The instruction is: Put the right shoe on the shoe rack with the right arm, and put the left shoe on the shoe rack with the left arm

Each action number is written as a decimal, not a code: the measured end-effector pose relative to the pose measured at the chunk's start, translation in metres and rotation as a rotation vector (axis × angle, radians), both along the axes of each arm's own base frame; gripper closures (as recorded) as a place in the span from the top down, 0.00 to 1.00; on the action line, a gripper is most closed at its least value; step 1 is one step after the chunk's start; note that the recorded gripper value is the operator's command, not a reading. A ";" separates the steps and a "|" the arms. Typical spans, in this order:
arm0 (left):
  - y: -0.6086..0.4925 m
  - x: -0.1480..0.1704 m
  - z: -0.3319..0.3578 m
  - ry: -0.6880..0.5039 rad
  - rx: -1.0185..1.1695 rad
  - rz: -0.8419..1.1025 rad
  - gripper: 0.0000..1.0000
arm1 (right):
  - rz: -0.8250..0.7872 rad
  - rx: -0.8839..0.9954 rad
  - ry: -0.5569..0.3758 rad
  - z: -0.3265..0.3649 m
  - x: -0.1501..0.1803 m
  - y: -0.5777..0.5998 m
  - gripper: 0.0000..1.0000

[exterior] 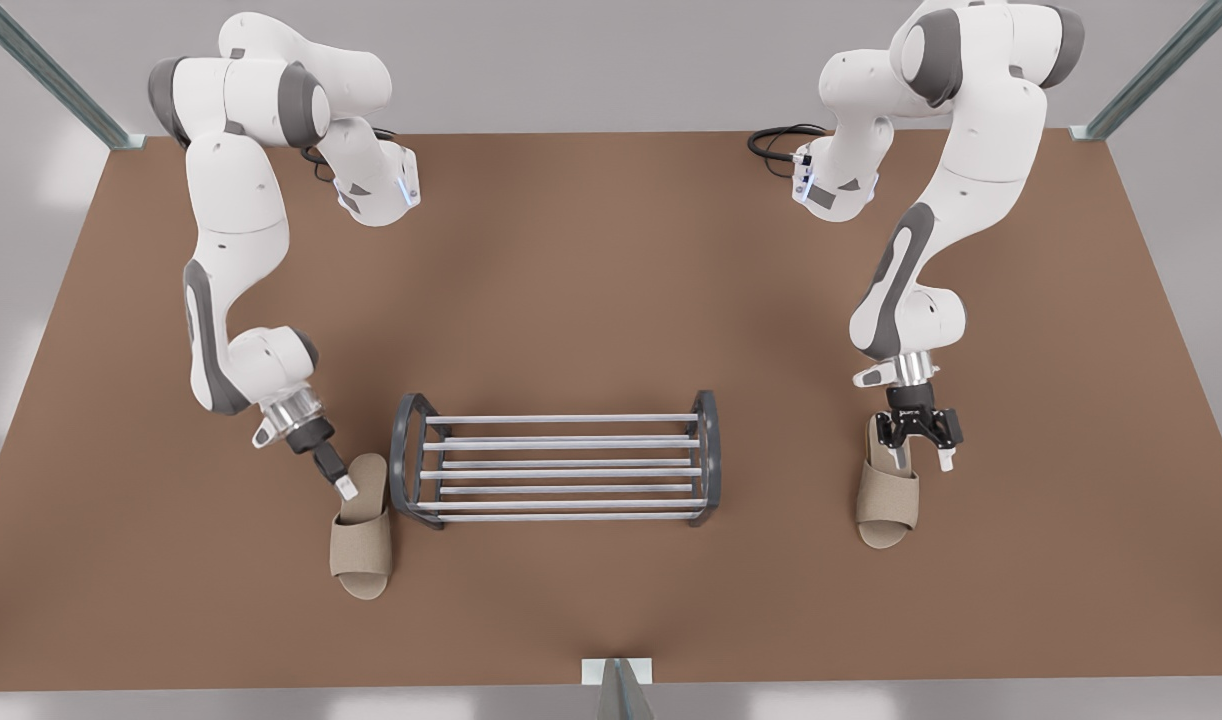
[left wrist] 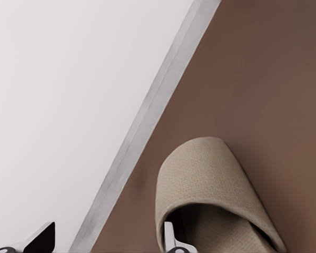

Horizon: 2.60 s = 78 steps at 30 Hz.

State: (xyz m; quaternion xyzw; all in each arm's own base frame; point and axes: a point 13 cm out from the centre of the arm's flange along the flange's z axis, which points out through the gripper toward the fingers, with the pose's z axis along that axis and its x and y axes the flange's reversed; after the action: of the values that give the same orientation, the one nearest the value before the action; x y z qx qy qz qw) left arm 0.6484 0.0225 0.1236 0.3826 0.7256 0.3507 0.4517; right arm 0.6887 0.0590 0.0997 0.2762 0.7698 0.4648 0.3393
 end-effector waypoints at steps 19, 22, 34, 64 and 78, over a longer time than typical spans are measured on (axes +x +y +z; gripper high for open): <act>-0.001 0.020 -0.007 -0.021 -0.049 0.016 1.00 | 0.006 0.027 -0.159 0.003 0.054 0.023 1.00; -0.002 0.012 -0.008 -0.014 -0.054 0.017 1.00 | 0.008 0.030 -0.173 0.001 0.058 0.025 1.00; -0.009 0.038 -0.020 -0.041 -0.059 0.009 1.00 | 0.015 0.034 -0.222 0.002 0.071 0.036 0.76; -0.027 0.091 -0.043 -0.089 -0.064 -0.017 0.31 | 0.082 0.024 -0.301 0.335 -0.006 0.135 0.21; -0.014 0.129 0.204 -0.252 0.044 -0.041 0.23 | 0.069 0.137 -0.075 0.258 0.019 0.256 0.21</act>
State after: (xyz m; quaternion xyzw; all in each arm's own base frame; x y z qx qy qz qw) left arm 0.7779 0.0087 0.3279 0.3604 0.6472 0.4025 0.5378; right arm 0.7079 0.3152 0.3575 0.2543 0.7321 0.5377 0.3320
